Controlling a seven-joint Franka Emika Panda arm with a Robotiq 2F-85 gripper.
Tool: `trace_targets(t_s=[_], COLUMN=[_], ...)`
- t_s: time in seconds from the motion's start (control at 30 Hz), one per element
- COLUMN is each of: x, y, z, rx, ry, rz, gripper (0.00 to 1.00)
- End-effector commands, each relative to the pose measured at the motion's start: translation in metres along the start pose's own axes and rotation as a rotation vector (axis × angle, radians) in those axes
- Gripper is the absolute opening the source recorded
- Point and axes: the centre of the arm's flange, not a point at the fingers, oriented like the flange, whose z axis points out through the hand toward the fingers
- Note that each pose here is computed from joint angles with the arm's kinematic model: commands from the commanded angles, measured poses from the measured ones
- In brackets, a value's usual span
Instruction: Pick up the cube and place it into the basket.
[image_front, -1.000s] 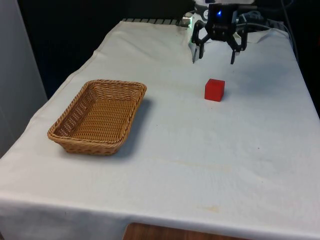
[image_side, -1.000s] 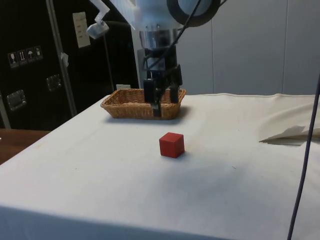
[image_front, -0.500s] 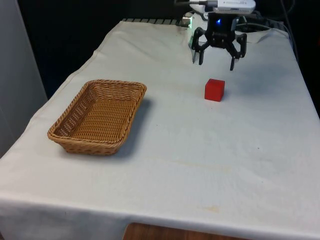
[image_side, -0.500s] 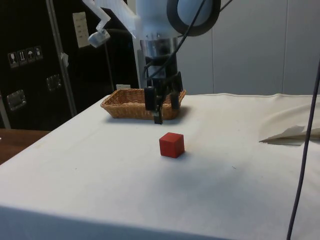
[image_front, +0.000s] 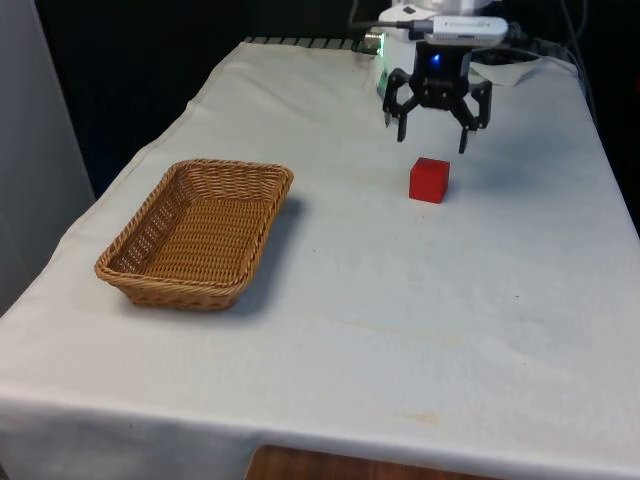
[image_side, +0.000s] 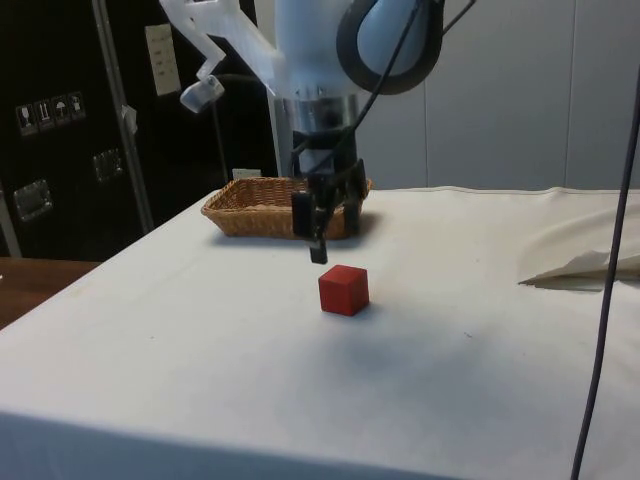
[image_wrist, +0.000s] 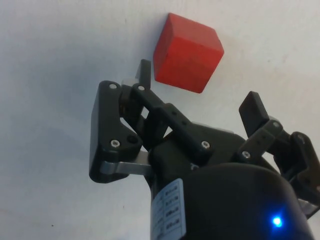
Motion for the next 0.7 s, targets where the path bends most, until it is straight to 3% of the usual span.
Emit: trace_targets(t_s=[0.0, 0.17, 0.2, 0.23, 0.47, 0.5, 0.53, 0.67], x=[-0.001, -0.002, -0.001, -0.002, -0.003, -0.002, -0.003, -0.003], y=[-0.002, -0.002, 0.000, -0.002, -0.003, -0.001, -0.003, -0.003], z=[0.002, 0.009, 0.008, 0.010, 0.018, 0.017, 0.019, 0.023], rx=[0.016, 0.015, -0.001, 0.014, 0.011, -0.003, 0.010, 0.009], ry=[0.004, 0.003, 0.000, 0.002, 0.000, -0.003, 0.000, 0.000], rz=[0.002, 0.002, 0.000, 0.001, 0.000, -0.003, 0.001, -0.001], gripper=[1.00, 1.00, 1.00, 1.00, 1.00, 1.00, 1.00, 1.00])
